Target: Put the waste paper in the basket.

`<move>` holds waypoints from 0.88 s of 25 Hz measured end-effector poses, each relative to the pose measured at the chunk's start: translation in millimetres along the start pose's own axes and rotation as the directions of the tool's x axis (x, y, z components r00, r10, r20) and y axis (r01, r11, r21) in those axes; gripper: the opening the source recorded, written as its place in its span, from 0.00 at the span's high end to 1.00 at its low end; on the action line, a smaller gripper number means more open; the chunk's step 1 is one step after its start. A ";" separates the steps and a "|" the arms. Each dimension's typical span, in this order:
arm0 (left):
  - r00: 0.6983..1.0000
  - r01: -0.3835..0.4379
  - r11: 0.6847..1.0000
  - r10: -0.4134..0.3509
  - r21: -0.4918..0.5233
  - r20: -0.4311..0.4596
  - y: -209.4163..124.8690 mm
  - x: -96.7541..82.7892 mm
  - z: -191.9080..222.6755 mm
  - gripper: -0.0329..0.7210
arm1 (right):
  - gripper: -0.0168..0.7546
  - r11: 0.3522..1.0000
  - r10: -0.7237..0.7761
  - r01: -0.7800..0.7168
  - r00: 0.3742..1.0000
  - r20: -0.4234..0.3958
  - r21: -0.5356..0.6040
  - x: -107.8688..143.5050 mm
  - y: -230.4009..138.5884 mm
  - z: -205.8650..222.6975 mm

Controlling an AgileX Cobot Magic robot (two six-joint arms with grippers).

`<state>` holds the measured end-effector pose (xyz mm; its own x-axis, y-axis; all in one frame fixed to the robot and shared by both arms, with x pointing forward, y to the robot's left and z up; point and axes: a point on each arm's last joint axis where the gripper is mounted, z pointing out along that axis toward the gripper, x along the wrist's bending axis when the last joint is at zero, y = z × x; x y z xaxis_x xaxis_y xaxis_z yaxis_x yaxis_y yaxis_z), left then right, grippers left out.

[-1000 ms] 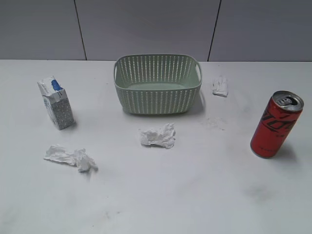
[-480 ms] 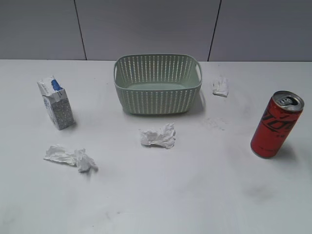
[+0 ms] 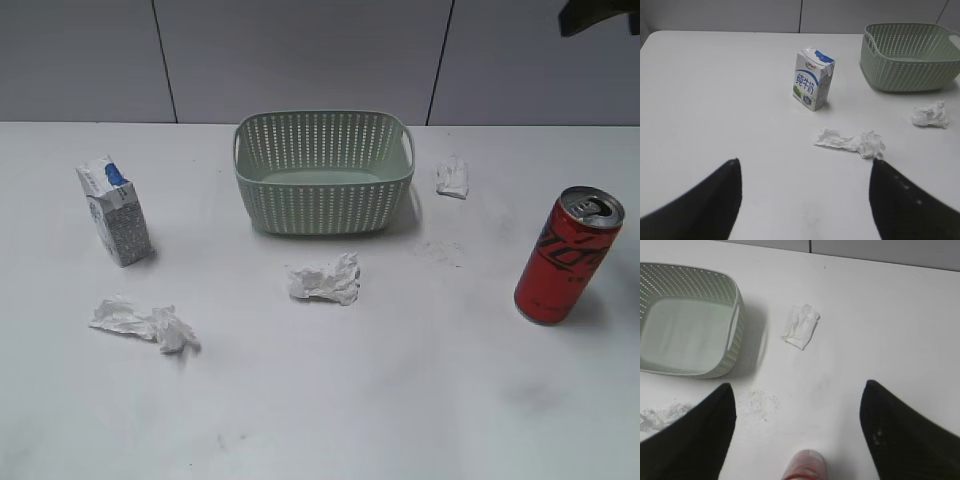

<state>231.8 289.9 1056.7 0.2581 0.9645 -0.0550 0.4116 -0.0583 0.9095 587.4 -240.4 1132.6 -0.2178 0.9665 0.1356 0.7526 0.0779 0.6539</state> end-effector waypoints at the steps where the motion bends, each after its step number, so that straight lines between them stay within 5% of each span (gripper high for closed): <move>1: 1.000 0.000 1.000 0.000 0.000 0.000 0.0 0.0 0.0 0.18 | 0.22 1.000 -0.011 0.011 1.000 -0.002 0.019 1.4 5.7 12.8; 12: 1.000 0.000 1.000 0.000 0.000 0.000 0.0 0.0 0.0 0.18 | 0.22 0.977 -0.032 0.021 0.998 0.048 0.214 19.2 10.2 157.6; 22: 1.000 0.001 1.000 -0.001 0.000 0.000 0.0 0.0 0.0 0.18 | 0.22 0.968 0.027 -0.044 0.997 0.073 0.246 11.0 -5.9 238.9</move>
<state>231.8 289.9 1056.7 0.2578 0.9646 -0.0557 0.4118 -0.0576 0.9095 729.1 -171.8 952.4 -0.1514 0.9836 0.0984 0.8910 0.0926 0.4444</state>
